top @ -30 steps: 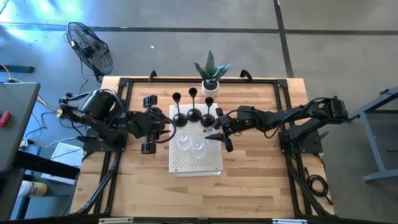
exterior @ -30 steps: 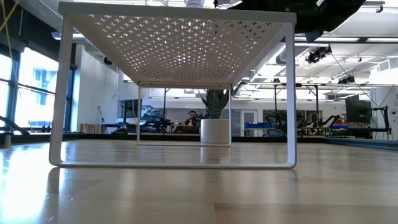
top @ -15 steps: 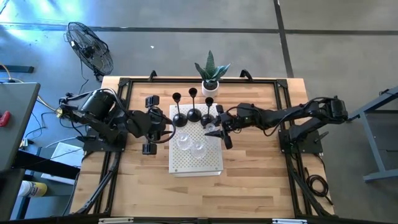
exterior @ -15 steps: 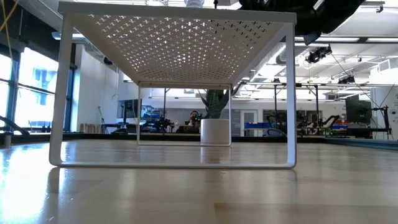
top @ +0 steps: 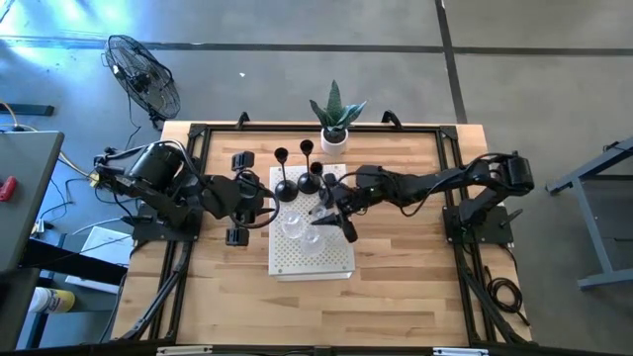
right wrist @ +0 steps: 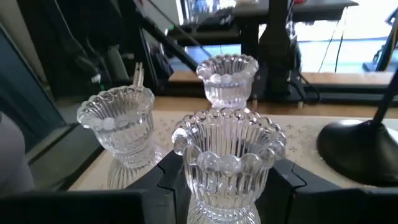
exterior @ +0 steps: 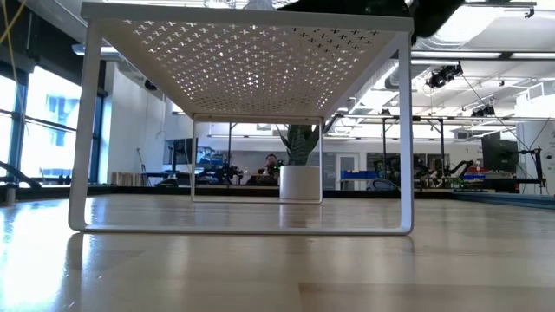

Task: Pick & Place candle stick holders
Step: Put the transparent glass candle holder on the shelf

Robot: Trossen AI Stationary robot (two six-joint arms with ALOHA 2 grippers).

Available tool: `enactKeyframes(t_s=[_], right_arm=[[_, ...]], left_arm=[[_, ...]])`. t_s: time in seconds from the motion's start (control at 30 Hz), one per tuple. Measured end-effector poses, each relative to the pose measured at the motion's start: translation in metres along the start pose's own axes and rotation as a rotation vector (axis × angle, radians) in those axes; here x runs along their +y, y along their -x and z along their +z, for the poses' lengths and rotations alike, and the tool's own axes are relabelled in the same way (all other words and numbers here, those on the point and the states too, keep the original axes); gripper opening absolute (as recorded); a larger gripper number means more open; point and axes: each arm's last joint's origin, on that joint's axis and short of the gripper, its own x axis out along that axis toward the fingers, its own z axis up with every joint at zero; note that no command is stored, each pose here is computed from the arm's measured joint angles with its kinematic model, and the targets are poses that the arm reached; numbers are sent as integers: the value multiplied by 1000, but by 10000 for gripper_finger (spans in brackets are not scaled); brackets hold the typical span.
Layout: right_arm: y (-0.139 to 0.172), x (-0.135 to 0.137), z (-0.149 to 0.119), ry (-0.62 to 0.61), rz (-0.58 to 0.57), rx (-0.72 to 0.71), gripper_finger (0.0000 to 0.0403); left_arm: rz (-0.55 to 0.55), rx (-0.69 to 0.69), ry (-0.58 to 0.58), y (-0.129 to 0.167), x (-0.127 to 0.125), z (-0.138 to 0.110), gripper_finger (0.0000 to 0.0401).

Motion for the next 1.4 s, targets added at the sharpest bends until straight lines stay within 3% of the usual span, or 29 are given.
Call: enactKeyframes(t_s=[0.17, 0.77, 1.03, 1.4], right_arm=[[-1, -4, 11, -3, -10, 69, 117], [-1, -5, 14, -52, -41, 72, 117], [-2, -5, 11, -66, -71, 95, 177], [6, -3, 16, -72, -103, 110, 178]], left_arm=[[-34, 8, 2, 0, -1, -1, 119], [-66, 62, -19, 0, -1, -6, 119], [-71, 63, -21, 0, -1, -6, 119], [-72, 64, -22, 0, -1, -6, 119]])
